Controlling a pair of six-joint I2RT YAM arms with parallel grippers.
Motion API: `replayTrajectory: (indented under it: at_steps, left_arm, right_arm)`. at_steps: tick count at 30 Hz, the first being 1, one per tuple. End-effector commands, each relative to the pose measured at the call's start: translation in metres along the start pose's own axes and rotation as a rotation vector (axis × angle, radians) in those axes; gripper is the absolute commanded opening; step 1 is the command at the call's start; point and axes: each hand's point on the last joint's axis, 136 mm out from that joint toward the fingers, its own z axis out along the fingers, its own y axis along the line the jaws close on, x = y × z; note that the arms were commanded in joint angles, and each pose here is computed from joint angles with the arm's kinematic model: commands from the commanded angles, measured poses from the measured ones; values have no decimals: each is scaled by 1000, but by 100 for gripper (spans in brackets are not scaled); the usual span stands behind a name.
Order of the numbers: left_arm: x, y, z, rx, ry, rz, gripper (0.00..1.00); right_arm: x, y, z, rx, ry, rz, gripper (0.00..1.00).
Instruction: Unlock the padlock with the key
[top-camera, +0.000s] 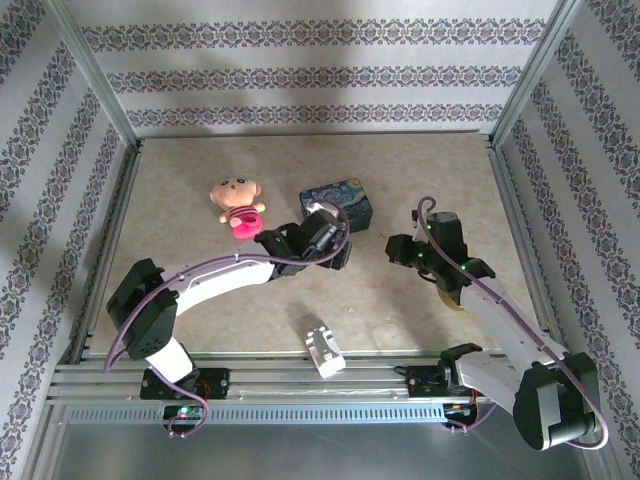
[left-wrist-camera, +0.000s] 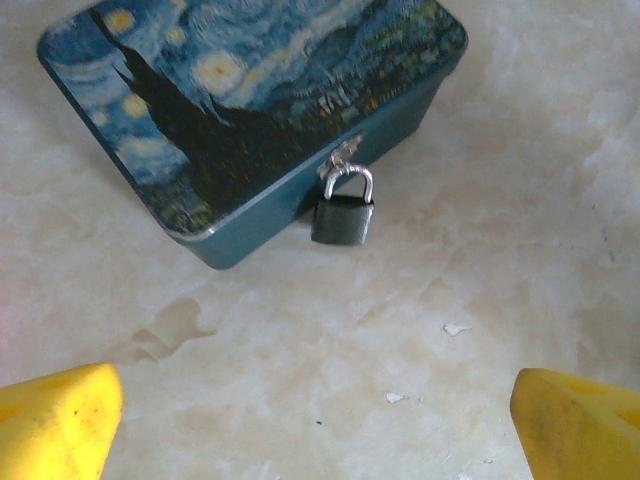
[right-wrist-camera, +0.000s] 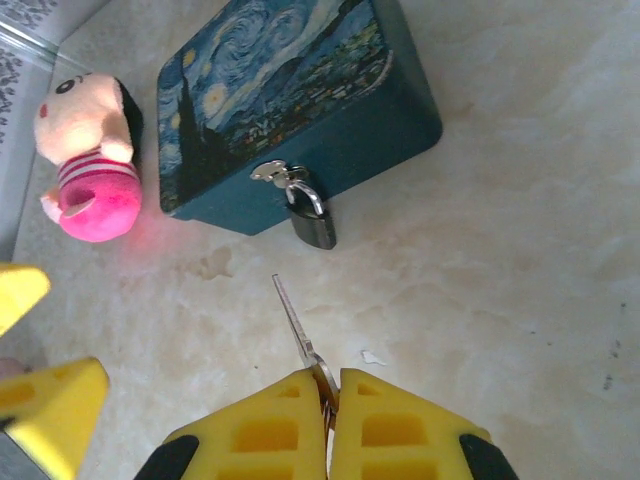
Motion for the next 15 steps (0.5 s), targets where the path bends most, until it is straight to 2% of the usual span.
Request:
replayTrajectory:
  at_steps: [1, 15]
  left_arm:
    - [2, 3, 15, -77, -55, -35, 99]
    - [24, -33, 63, -111, -2, -14, 99]
  right_arm:
    - [1, -18, -4, 66, -27, 5, 0]
    - [-5, -40, -9, 110, -69, 68, 0]
